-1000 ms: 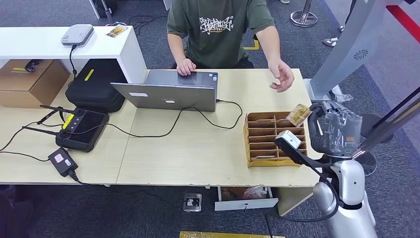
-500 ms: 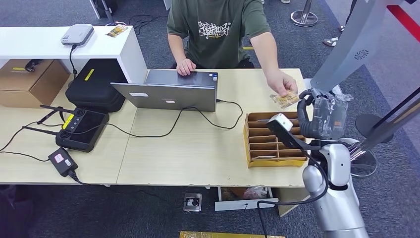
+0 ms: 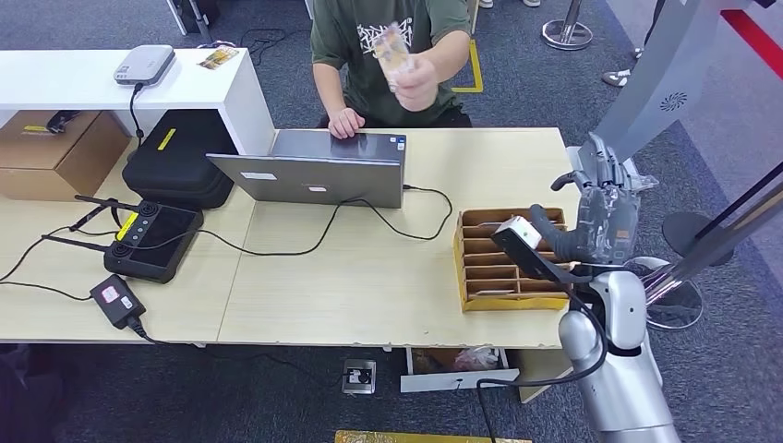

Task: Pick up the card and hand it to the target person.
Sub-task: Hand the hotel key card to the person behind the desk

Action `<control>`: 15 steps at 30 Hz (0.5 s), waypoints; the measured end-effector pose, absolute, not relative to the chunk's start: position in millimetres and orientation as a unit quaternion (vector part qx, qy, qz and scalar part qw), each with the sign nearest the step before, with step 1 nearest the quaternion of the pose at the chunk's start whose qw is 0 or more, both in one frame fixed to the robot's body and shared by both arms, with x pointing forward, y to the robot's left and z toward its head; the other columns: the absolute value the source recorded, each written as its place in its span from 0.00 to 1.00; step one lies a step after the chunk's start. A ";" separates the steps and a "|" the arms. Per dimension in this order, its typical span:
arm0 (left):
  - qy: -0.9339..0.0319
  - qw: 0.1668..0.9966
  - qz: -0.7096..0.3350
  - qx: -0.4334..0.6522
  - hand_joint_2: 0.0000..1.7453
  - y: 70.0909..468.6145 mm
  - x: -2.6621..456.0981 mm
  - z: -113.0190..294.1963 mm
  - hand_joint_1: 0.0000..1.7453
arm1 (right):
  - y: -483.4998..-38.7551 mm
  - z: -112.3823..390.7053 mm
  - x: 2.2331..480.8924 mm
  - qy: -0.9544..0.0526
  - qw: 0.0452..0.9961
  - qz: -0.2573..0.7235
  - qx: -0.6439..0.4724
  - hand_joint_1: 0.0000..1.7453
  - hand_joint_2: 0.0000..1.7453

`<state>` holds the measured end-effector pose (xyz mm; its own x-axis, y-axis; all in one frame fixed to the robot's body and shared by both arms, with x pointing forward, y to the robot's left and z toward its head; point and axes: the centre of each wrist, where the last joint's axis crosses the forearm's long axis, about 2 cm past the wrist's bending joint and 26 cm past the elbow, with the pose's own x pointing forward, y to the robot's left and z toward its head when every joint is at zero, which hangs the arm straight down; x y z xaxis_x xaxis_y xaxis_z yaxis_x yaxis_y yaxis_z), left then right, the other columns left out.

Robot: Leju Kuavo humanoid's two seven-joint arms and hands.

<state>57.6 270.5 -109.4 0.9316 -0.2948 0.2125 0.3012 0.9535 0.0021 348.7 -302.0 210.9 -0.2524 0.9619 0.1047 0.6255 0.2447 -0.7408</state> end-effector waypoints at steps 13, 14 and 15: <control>-0.102 0.984 -0.146 -0.015 0.00 270.6 59.0 -109.2 0.00 | -283.4 164.3 319.7 -0.776 0.375 0.291 -0.415 0.00 1.00; -0.101 0.984 -0.146 -0.014 0.00 270.7 58.9 -109.3 0.00 | -281.6 160.3 317.1 -0.784 0.387 0.287 -0.390 0.00 1.00; -0.100 0.984 -0.145 -0.014 0.00 271.0 58.8 -109.3 0.00 | -279.8 156.4 314.6 -0.792 0.399 0.283 -0.366 0.00 1.00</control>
